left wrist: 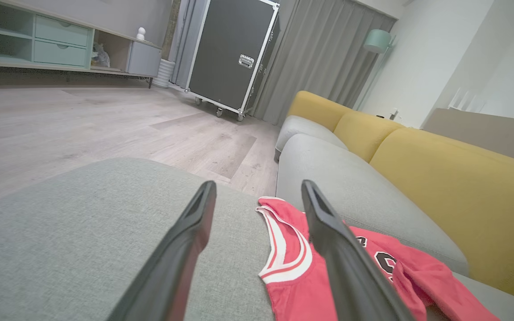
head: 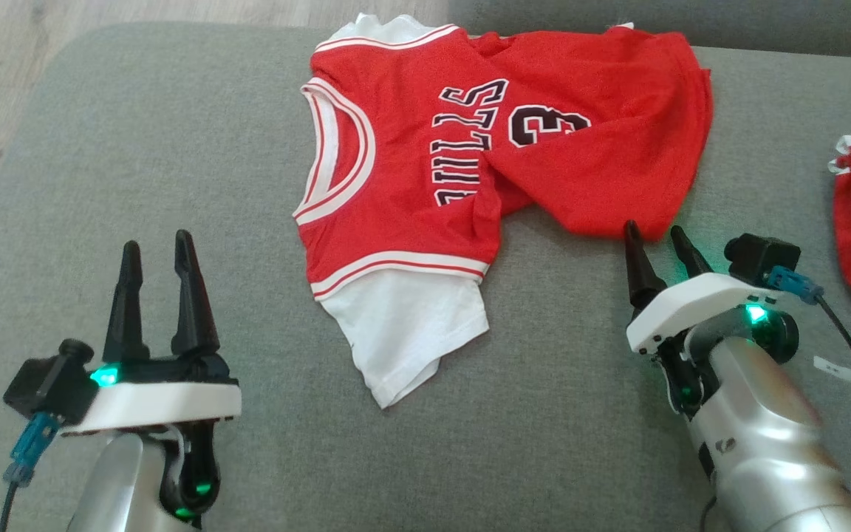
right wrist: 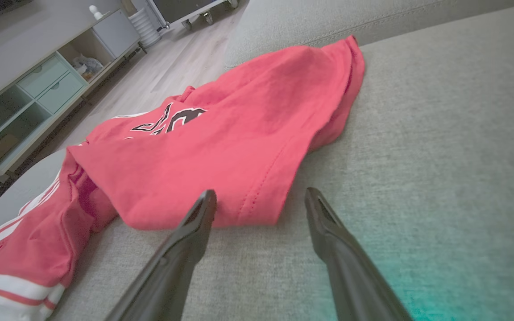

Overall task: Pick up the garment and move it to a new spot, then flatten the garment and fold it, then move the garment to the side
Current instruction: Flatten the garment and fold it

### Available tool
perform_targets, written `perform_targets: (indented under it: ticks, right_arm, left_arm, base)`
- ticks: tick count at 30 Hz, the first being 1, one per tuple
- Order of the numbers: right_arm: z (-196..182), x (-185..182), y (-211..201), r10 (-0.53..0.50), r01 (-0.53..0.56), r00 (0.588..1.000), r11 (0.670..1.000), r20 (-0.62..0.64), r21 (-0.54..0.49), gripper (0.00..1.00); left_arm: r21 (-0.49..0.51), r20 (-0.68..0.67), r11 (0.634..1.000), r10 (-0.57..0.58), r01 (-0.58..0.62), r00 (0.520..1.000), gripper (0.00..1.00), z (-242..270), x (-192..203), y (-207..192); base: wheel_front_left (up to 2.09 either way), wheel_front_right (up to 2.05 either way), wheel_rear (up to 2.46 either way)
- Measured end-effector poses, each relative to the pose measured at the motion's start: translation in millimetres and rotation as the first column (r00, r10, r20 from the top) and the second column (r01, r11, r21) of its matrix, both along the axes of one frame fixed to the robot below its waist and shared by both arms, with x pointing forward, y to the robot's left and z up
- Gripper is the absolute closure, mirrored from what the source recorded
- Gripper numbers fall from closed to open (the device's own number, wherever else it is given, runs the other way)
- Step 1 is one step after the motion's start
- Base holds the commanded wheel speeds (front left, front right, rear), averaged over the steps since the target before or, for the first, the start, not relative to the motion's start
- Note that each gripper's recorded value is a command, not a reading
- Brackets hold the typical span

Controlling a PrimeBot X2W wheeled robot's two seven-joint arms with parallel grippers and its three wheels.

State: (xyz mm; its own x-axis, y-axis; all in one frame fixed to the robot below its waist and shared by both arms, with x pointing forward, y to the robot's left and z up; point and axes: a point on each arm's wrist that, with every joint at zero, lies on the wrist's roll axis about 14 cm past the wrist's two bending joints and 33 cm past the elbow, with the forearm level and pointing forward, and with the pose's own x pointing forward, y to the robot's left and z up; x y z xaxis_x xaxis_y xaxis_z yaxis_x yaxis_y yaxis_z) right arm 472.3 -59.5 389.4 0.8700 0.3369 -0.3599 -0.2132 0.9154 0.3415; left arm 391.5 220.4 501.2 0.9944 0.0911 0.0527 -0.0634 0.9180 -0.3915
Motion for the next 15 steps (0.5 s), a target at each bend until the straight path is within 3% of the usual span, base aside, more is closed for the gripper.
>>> perform_targets:
  ticks: [5, 6, 7, 15]
  right_arm:
    - [-6.0, 2.4, 8.6, 0.006, -0.005, 1.0, 1.0, -0.023, 0.016, 0.0]
    - [-3.9, 4.2, 13.2, 0.015, -0.014, 1.0, 1.0, -0.018, 0.024, 0.85]
    - [-2.0, 5.6, 15.1, 0.021, -0.021, 1.0, 1.0, -0.008, 0.023, 1.0]
    - [21.6, 19.2, -1.0, 0.013, -0.009, 0.996, 0.999, 0.086, -0.051, 1.0]
  left_arm:
    - [0.001, -0.013, 1.0, 0.027, -0.027, 1.0, 0.0, -4.9, -3.5, 7.5]
    - [0.003, -0.005, 1.0, 0.031, -0.031, 1.0, 0.0, -2.9, -3.0, 8.4]
    - [0.002, 0.005, 0.999, 0.046, -0.046, 0.999, 0.0, 0.0, -2.5, 12.0]
    - [0.007, 0.064, 0.998, 0.063, -0.064, 0.996, 0.0, 16.8, 1.3, 15.1]
  base:
    - [0.0, 0.0, 0.0]
    - [0.0, 0.0, 0.0]
    - [0.0, 0.0, 0.0]
    - [0.0, 0.0, 0.0]
